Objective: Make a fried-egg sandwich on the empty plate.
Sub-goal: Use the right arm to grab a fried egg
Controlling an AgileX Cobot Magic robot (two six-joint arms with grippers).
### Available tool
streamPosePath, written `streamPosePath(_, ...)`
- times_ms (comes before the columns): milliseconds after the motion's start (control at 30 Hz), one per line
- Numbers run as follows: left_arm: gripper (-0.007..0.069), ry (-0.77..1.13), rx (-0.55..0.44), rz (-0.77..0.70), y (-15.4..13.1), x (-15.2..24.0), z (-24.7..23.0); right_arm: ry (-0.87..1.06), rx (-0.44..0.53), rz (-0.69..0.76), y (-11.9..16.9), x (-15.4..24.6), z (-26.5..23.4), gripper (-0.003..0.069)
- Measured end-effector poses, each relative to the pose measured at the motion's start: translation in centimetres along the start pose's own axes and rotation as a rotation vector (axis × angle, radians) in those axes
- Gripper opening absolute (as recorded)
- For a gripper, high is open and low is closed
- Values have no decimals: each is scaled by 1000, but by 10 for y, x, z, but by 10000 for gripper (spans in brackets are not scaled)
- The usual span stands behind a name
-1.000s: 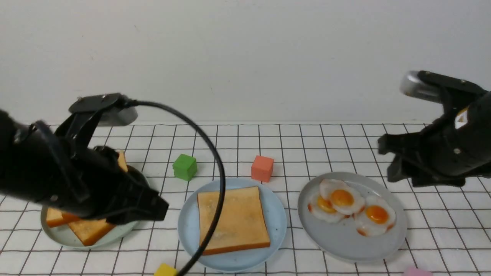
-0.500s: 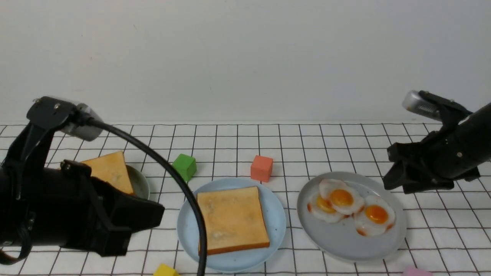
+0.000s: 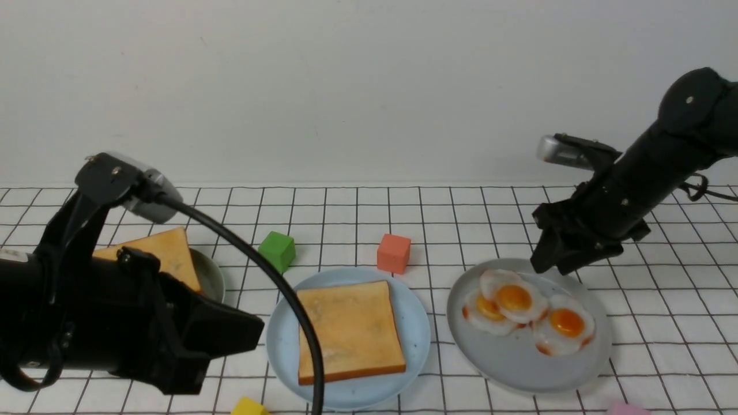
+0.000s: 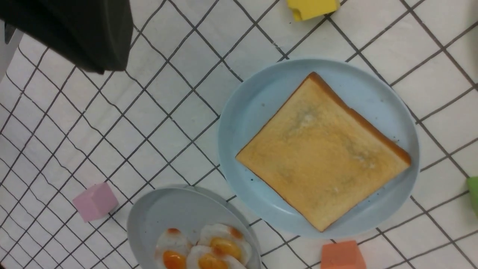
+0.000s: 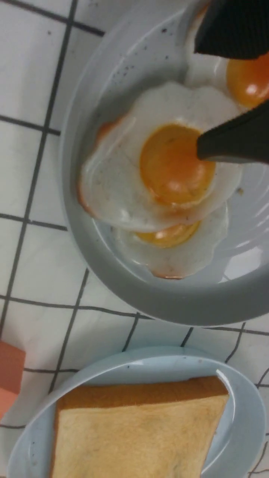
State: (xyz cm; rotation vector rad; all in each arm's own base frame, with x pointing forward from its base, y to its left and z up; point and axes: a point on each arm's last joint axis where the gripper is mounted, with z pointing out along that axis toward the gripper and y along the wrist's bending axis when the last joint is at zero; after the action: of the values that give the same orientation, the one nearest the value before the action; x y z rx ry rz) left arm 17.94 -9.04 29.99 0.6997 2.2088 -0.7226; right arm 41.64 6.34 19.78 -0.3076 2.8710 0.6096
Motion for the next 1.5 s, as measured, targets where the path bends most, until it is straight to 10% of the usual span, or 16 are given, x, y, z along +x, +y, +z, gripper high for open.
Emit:
streamPosePath(533, -13, 2, -1, 3, 0, 0, 0, 70, -32, 48, -14, -1, 41, 280)
streamPosePath(867, -1, 2, -2, 4, 0, 0, 0, 75, -43, 54, -14, -1, 43, -9)
streamPosePath(1200, 8, 4, -4, 6, 0, 0, 0, 36, -19, -62, 11, 1, 3, 0)
streamPosePath(1500, 18, 4, -4, 6, 0, 0, 0, 92, 211, -367, 112, 32, 6, 211)
